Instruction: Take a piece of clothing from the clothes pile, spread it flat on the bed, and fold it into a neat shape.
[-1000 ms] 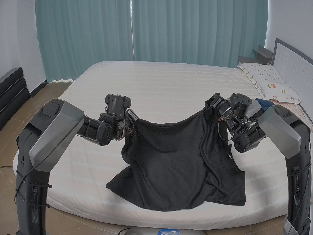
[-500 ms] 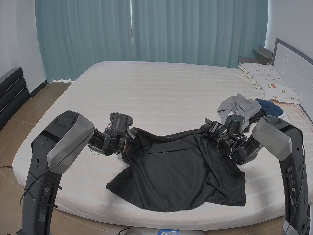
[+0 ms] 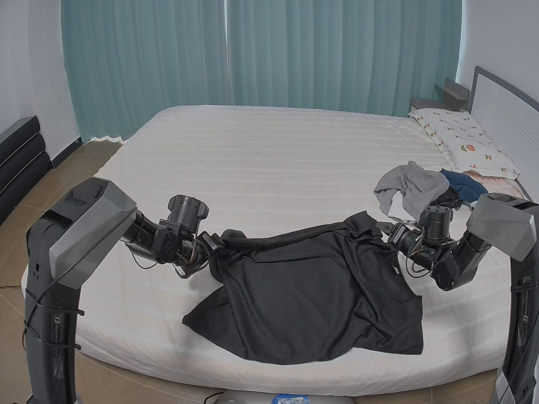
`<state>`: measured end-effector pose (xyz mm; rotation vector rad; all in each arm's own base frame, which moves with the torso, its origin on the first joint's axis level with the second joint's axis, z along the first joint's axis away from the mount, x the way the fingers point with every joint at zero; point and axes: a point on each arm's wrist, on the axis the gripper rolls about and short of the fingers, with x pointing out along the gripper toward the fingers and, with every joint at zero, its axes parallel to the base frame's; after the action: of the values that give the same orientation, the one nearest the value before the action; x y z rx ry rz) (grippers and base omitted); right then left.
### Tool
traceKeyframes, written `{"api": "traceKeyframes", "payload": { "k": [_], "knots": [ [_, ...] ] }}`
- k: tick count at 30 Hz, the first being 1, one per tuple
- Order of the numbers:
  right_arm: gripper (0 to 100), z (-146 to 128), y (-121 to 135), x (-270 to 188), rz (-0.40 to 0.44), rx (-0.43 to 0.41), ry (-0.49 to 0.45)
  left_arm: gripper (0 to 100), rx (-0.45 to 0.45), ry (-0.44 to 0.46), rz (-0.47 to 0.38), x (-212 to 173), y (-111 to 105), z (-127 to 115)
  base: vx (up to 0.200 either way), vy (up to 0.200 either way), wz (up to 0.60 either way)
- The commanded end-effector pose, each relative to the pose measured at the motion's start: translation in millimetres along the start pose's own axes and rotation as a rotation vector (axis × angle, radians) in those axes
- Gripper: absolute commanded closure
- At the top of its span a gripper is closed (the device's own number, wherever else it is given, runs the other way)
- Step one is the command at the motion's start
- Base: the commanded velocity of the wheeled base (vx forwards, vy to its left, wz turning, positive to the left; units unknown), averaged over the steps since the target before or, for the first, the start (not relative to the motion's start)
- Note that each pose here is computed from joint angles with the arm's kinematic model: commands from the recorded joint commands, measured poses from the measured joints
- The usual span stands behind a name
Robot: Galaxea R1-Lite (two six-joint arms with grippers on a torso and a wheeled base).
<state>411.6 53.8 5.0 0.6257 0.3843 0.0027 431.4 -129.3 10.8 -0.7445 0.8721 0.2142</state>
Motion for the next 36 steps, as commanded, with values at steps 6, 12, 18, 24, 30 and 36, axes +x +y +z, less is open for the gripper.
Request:
{"api": "traceKeyframes", "payload": {
  "k": [6, 12, 18, 24, 30, 36],
  "knots": [
    [0, -6, -13, -123, 0.059, 0.092, 0.192, 0, -0.035, 0.058, -0.105, -87, 35, -6, 0.0, 0.0, 0.0],
    [0, -34, -33, -170, -0.001, 0.107, 0.278, 0, -0.039, 0.095, -0.139, -112, 65, -46, 0.0, 0.0, 0.0],
    [0, -50, -47, -180, 0.044, 0.125, 0.359, 0, -0.086, 0.075, -0.223, -108, 74, -69, -0.1, 0.0, 0.0],
    [0, -63, -59, -179, 0.015, 0.076, 0.4, 0, -0.076, 0.091, -0.178, -88, 91, -83, -0.2, 0.0, 0.0],
    [0, -58, -70, -176, -0.016, 0.067, 0.374, 0, -0.059, 0.073, -0.178, -86, 93, -84, -0.1, 0.0, 0.0],
    [0, -51, -79, -167, -0.031, 0.083, 0.329, 0, -0.061, 0.023, -0.183, -77, 87, -81, 0.0, 0.0, 0.0]
  ]
}}
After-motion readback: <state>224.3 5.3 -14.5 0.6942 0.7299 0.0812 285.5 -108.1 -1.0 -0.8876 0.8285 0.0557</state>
